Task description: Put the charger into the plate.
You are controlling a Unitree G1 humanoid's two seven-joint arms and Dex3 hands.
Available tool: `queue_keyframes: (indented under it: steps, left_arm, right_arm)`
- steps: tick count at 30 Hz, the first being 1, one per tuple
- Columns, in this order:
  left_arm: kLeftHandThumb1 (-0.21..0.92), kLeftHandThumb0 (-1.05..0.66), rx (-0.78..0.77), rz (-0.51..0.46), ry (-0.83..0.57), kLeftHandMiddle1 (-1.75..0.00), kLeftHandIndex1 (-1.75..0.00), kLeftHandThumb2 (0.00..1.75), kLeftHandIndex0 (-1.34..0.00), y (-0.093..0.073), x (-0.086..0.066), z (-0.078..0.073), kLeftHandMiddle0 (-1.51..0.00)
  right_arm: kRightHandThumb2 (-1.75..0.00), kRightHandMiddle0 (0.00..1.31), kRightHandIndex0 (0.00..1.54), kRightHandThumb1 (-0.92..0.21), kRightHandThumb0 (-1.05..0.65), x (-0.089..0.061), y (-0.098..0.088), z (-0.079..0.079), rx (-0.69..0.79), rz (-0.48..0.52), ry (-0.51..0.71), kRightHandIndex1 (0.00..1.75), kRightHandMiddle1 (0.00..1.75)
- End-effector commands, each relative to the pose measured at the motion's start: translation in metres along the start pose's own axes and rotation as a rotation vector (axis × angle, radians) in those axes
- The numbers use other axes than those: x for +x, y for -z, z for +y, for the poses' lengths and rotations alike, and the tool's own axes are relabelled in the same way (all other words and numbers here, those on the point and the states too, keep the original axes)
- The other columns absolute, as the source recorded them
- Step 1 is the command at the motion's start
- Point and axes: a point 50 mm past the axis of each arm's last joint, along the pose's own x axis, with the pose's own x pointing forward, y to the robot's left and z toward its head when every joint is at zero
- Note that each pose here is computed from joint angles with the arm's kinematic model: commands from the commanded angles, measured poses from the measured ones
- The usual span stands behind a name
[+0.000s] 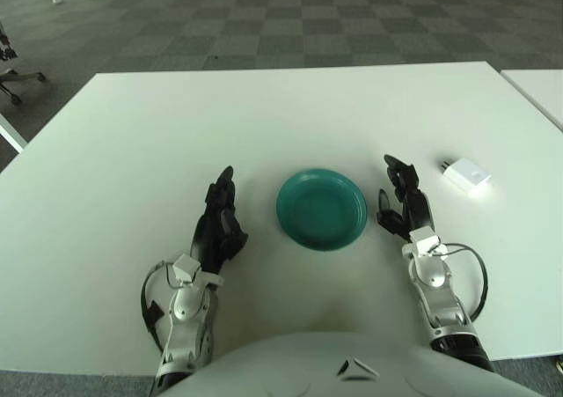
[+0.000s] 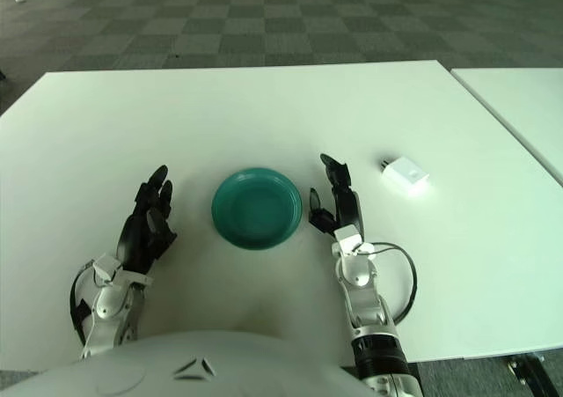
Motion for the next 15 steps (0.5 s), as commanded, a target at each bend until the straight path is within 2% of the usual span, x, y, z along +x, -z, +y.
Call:
queue_keyframes:
  steps: [1,2,5,6,8,15]
  left_arm:
    - [0.92,-0.94,-0.003,0.092,0.004,0.00,-0.38,1.09,0.00,0.014,-0.007,0.005,-0.09]
    - [0.92,-0.94,-0.004,0.092,0.005,0.00,-0.38,1.09,0.00,0.014,-0.006,0.005,-0.09]
    - [0.92,-0.95,-0.006,0.099,0.012,0.00,-0.40,1.08,0.00,0.016,-0.006,0.004,-0.09]
    - [0.92,-0.95,-0.012,0.103,0.014,0.00,-0.41,1.07,0.00,0.018,-0.005,0.003,-0.09]
    - [0.92,-0.94,-0.022,0.109,0.017,-0.01,-0.43,1.06,0.00,0.021,-0.004,0.002,-0.10]
    - [0.92,-0.90,-0.046,0.118,0.019,-0.02,-0.48,1.03,0.00,0.026,-0.003,0.002,-0.13]
  right_arm:
    - [-0.68,0.00,0.28,-0.92,-0.80,0.015,-0.022,-0.020,-0.231,-0.211,0.111,0.02,0.74]
    - [-0.67,0.00,0.28,-0.92,-0.80,0.016,-0.023,-0.021,-0.265,-0.229,0.123,0.01,0.74]
    - [-0.64,0.00,0.28,-0.92,-0.80,0.034,-0.042,-0.046,-0.573,-0.360,0.230,0.01,0.76]
    - [-0.63,0.00,0.28,-0.92,-0.81,0.039,-0.046,-0.054,-0.688,-0.378,0.272,0.01,0.77]
    - [-0.65,0.00,0.28,-0.92,-0.85,0.047,-0.049,-0.064,-0.829,-0.379,0.327,0.01,0.79]
    - [-0.71,0.00,0.32,-0.92,-0.92,0.062,-0.049,-0.084,-1.041,-0.347,0.418,0.03,0.83]
